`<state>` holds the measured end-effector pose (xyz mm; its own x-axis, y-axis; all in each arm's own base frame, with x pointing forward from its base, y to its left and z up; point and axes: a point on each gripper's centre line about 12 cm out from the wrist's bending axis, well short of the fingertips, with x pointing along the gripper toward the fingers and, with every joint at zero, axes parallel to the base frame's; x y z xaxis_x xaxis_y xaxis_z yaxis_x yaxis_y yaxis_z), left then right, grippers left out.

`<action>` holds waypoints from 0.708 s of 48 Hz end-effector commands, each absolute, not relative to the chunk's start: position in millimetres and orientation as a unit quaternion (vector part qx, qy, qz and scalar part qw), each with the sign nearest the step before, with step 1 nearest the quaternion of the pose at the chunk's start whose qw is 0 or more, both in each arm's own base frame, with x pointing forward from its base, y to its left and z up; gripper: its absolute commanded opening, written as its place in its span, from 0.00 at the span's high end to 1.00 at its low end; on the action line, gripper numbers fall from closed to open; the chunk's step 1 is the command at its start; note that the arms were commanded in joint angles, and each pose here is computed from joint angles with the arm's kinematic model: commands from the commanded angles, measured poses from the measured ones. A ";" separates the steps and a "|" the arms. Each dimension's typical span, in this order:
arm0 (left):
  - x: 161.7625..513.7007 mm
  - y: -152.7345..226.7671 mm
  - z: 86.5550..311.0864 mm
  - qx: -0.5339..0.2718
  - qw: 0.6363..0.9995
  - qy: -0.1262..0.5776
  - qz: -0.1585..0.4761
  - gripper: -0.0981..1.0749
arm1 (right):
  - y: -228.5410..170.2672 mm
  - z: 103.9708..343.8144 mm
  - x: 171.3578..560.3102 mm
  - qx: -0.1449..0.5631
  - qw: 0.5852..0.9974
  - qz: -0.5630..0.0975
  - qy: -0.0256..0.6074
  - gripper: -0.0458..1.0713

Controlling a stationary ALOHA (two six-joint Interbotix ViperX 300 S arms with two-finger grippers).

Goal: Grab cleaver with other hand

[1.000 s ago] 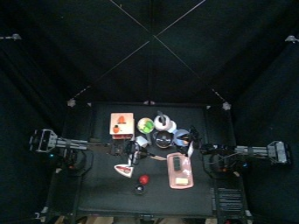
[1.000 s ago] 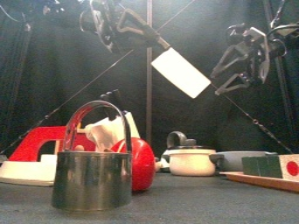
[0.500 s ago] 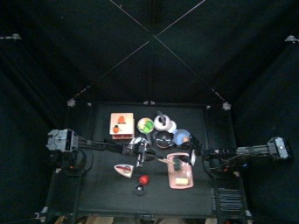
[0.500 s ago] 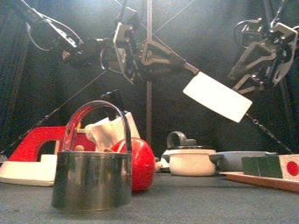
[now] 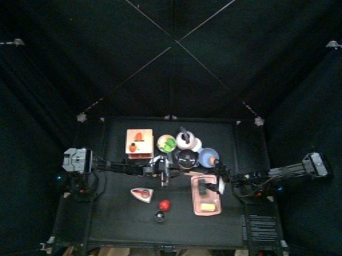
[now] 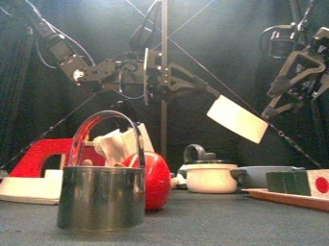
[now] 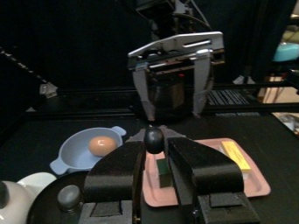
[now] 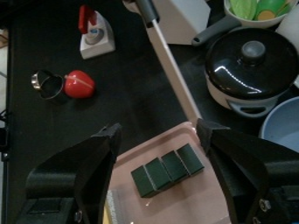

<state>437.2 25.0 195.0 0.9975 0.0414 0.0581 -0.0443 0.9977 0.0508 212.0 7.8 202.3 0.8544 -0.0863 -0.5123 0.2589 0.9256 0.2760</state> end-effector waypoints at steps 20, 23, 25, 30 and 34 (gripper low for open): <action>440.8 1.5 208.7 0.032 0.998 -0.061 0.000 0.40 | 1.2 199.2 211.1 0.154 0.940 -0.136 0.271 0.09; 441.8 1.6 209.7 0.031 0.998 -0.063 0.000 0.40 | 3.6 197.7 211.7 0.154 0.940 -0.129 0.274 0.09; 443.0 1.6 209.8 0.031 0.997 -0.064 0.000 0.40 | 6.1 197.5 212.5 0.155 0.941 -0.120 0.274 0.09; 444.9 1.6 210.3 0.031 0.997 -0.065 0.000 0.40 | 8.4 194.8 214.2 0.155 0.941 -0.113 0.280 0.11; 446.0 1.0 210.4 0.030 0.997 -0.066 0.000 0.40 | 8.6 192.4 214.5 0.154 0.939 -0.114 0.284 0.14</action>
<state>441.3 1.4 198.0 0.9960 -0.0048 0.0888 -0.0006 0.9981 0.0613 211.9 6.8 189.3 0.8065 -0.1352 -0.5755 0.3110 0.9249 0.2186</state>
